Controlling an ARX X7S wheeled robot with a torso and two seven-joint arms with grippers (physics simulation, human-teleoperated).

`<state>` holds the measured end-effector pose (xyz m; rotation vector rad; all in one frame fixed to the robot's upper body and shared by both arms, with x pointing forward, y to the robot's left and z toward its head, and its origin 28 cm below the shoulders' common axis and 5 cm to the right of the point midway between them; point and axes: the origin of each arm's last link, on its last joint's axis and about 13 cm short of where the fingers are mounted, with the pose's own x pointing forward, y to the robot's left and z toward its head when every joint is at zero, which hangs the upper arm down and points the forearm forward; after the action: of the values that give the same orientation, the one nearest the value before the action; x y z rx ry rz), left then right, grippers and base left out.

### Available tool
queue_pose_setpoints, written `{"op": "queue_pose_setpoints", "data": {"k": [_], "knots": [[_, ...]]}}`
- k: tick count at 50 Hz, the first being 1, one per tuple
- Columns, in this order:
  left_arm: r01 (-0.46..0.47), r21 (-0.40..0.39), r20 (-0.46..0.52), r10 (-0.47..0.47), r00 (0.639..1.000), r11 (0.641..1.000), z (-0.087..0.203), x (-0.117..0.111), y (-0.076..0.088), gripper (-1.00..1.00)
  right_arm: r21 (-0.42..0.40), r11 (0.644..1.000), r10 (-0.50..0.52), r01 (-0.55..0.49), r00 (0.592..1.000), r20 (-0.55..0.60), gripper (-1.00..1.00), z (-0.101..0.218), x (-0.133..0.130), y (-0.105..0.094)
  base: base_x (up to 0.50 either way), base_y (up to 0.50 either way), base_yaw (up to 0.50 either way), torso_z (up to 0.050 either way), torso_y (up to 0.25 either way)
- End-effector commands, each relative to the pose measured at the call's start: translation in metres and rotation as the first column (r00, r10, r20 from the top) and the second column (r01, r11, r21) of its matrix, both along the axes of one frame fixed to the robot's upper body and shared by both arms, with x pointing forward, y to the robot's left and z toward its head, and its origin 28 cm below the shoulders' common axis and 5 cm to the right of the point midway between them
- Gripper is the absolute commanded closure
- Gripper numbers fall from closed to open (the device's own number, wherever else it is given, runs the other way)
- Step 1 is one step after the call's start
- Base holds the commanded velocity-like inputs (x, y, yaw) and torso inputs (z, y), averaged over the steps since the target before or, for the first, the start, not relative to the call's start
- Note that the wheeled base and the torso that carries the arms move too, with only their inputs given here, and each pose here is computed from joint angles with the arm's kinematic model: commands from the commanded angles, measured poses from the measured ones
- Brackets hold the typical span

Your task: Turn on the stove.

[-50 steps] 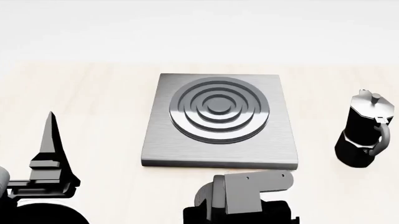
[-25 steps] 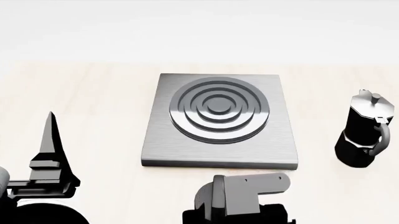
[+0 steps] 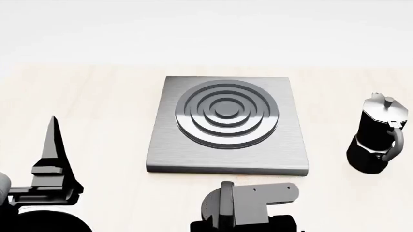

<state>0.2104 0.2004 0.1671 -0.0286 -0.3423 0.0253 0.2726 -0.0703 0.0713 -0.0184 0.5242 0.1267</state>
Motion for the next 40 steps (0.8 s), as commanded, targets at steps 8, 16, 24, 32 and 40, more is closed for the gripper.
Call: {"op": "queue_pose_setpoints", "data": {"k": [8, 16, 24, 32, 40], "knots": [[0.001, 0.0, -0.002, -0.001, 1.0, 1.0, 0.0, 0.0, 0.0, -1.0, -0.002, 1.0, -0.005, 0.005, 1.0, -0.015, -1.0, -0.006, 0.004, -0.001, 0.0, 0.0, 0.0, 0.0, 0.0], [0.0, 0.0, -0.002, 0.0, 1.0, 1.0, 0.0, 0.0, 0.0, -1.0, -0.003, 1.0, -0.008, 0.008, 1.0, -0.019, -1.0, -0.009, 0.006, -0.002, 0.0, 0.0, 0.0, 0.0, 0.0], [0.001, -0.001, -0.002, -0.001, 1.0, 1.0, 0.0, 0.0, 0.0, -1.0, -0.004, 1.0, -0.02, 0.02, 1.0, -0.024, -1.0, -0.011, 0.007, -0.004, 0.0, 0.0, 0.0, 0.0, 0.0], [0.001, -0.001, -0.003, -0.001, 1.0, 1.0, 0.0, 0.0, 0.0, -1.0, -0.014, 0.998, -0.058, 0.058, 0.998, -0.002, -1.0, -0.007, 0.004, -0.009, 0.0, 0.0, 0.0, 0.0, 0.0], [0.001, -0.001, -0.003, -0.001, 1.0, 1.0, 0.0, 0.0, 0.0, -1.0, -0.022, 0.995, -0.094, 0.094, 0.995, 0.016, -1.0, -0.001, 0.0, -0.015, 0.0, 0.0, 0.0, 0.0, 0.0]]}}
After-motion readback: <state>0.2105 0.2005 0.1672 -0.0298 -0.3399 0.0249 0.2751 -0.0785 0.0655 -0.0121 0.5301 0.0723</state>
